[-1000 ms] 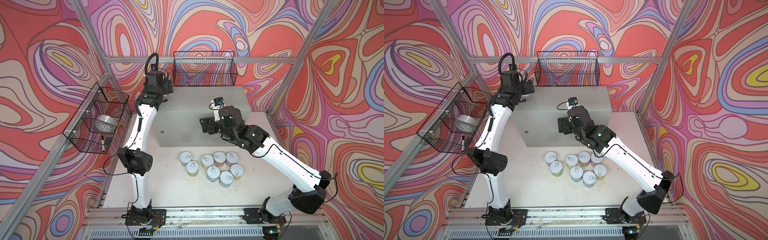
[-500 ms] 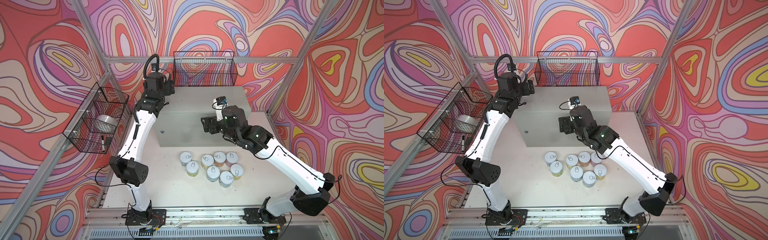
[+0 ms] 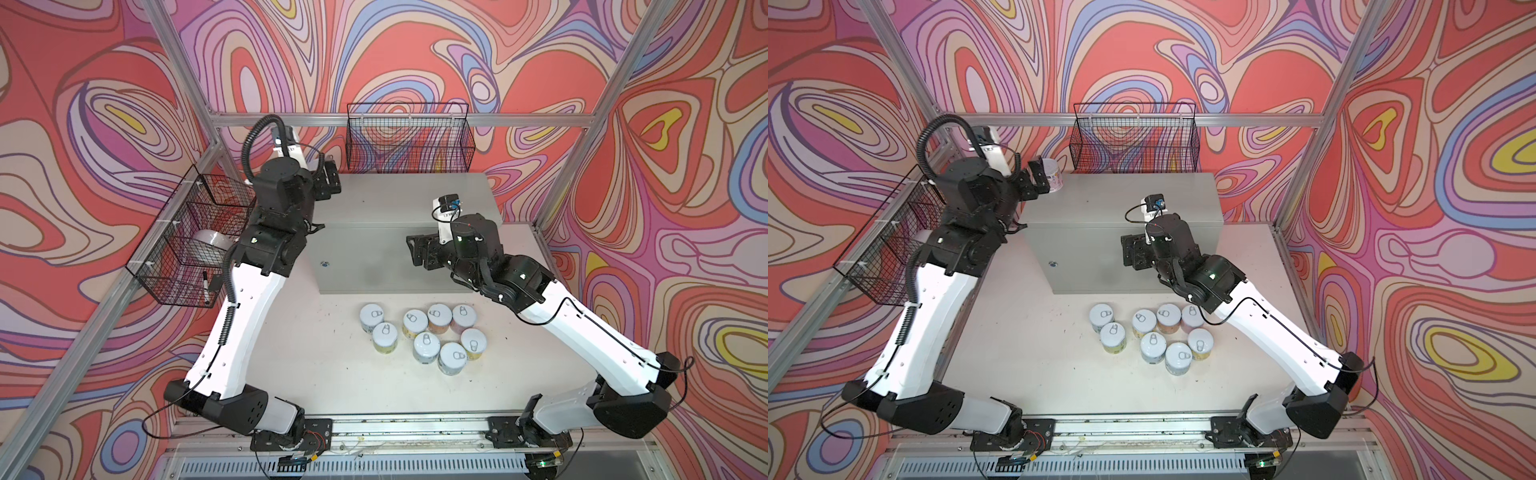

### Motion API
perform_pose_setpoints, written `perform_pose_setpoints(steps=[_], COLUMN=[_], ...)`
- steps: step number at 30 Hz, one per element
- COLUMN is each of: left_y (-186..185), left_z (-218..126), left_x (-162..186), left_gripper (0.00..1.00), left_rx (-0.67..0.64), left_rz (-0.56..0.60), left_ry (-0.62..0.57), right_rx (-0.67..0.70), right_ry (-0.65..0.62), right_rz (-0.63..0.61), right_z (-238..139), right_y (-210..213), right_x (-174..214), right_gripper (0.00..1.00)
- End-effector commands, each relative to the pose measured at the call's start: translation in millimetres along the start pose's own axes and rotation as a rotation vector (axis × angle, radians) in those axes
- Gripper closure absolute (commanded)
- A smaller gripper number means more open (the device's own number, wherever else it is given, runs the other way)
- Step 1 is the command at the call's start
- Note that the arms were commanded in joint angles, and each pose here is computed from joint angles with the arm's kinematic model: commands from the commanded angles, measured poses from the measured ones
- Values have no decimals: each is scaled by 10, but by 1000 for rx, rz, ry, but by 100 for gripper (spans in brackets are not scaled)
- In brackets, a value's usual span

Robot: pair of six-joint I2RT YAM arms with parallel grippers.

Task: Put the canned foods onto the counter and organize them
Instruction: 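Withdraw the left gripper from the cabinet toward the cans while the right lowers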

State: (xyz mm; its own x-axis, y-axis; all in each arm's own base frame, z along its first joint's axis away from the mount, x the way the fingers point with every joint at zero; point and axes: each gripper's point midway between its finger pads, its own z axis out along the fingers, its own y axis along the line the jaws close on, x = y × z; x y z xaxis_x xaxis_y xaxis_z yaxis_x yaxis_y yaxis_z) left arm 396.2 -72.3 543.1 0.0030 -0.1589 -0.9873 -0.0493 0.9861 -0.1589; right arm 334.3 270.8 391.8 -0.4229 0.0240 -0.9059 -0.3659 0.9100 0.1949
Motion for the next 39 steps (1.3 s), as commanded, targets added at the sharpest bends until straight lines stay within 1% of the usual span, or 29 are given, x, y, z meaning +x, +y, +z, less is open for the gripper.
perform_pose_setpoints(steps=[1,2,4,6,8,10,13,17,20,22,24,27,30,31,35,37,39], left_y=[-97,-143,-138,-70,-3,48,135,57,-52,-132,-139,-72,39,61,198,207,279], left_z=[-326,-425,-602,-726,-820,-898,-1004,-1112,-1137,-1162,-1197,-1230,-1285,-1300,-1352,-1351,-1392], left_x=[444,596,882,1171,1450,1706,2047,2455,2750,2911,3107,3418,3597,3629,3835,3922,4152], left_gripper=[0,0,0,0,0,0,0,0,0,0,1,2,3,3,4,4,5], left_rx=[81,102,99,73,39,32,16,51,53,62,53,39,17,14,-23,-24,-29], left_rz=[-28,-4,22,32,65,66,34,-29,-14,-2,5,-27,-58,-56,-21,-34,-34], left_ry=[170,201,249,307,357,418,470,493,517,525,534,547,532,515,533,530,548], right_rx=[10,9,6,10,-1,-21,-27,-54,-76,-101,-122,-134,-131,-130,-134,-138,-147], right_ry=[63,79,98,120,138,159,211,253,305,343,362,392,390,388,403,411,411], right_rz=[18,26,42,53,68,78,82,85,67,35,15,10,24,26,22,21,20], right_z=[53,69,72,62,52,32,26,-31,-70,-107,-151,-209,-248,-250,-211,-185,-173], right_y=[-57,-69,-93,-125,-128,-116,-129,-103,-51,38,118,156,125,120,142,159,179], right_x=[248,331,460,565,661,756,948,1190,1413,1575,1699,1863,1899,1898,1951,1977,1978], right_gripper=[11,11,12,12,12,12,12,12,12,10,8,8,9,9,10,10,10])
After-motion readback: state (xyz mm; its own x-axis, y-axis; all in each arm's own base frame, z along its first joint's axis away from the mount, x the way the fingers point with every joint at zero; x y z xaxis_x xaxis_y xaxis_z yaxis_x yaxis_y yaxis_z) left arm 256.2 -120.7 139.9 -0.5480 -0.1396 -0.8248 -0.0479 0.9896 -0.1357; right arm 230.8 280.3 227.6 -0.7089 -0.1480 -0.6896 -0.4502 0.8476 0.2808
